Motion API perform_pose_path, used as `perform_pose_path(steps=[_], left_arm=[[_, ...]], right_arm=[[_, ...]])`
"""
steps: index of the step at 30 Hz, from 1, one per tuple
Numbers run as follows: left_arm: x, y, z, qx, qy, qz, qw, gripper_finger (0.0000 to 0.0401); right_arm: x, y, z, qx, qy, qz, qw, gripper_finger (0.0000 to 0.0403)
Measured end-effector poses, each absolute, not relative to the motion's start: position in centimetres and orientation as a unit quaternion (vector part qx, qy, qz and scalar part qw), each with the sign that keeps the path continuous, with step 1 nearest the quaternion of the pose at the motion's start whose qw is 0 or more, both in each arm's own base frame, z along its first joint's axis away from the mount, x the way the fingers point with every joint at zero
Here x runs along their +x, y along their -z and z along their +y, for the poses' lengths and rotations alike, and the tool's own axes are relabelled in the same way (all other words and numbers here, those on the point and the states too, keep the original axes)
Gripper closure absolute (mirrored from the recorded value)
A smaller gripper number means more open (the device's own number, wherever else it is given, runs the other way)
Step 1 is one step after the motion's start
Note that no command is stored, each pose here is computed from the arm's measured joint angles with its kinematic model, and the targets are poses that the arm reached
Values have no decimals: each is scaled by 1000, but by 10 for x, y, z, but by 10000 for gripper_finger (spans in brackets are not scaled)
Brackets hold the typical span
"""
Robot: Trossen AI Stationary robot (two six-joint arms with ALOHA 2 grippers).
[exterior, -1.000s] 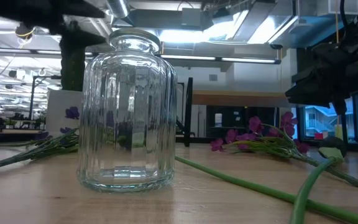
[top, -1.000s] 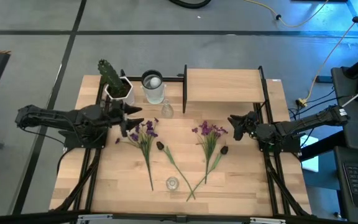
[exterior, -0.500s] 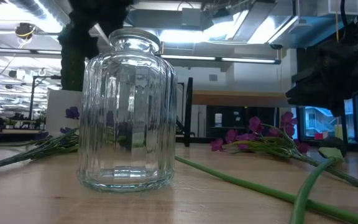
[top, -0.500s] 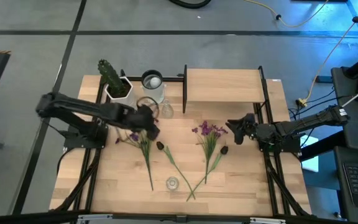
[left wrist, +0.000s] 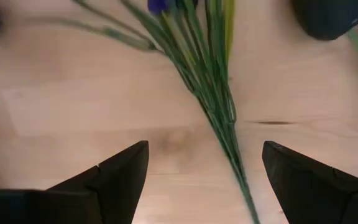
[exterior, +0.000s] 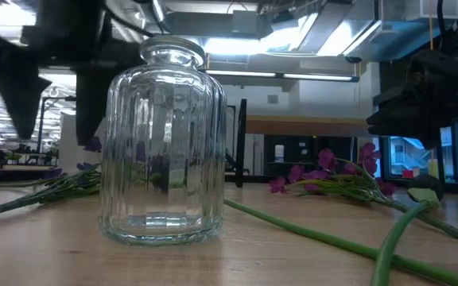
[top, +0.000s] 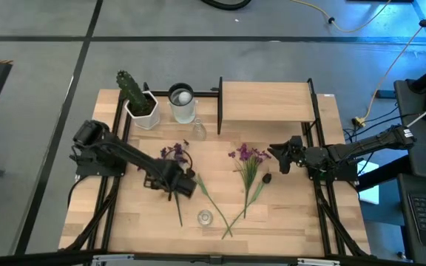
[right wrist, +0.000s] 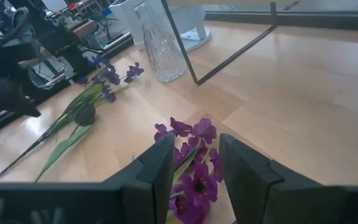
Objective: Pick and place flowers into a vace then onto a shelf
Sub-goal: Put the dark purple flowers into the top transparent vase
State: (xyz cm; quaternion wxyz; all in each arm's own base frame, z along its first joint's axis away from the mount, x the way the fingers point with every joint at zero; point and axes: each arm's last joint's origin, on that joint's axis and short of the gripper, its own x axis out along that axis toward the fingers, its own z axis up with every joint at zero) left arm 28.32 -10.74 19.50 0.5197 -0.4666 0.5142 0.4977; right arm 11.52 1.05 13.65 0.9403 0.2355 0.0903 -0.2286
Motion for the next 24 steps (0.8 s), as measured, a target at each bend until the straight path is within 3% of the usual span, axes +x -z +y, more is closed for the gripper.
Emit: perform_pose_path(steps=[11,24], left_arm=[[295,-161,-106,-465,-581,455,489,95],[300,-154,-83,-483,-593,444,467,95]], right_arm=[[115,-137,11,227,227,92,942,273],[115,-137,11,229,228,91,942,273]])
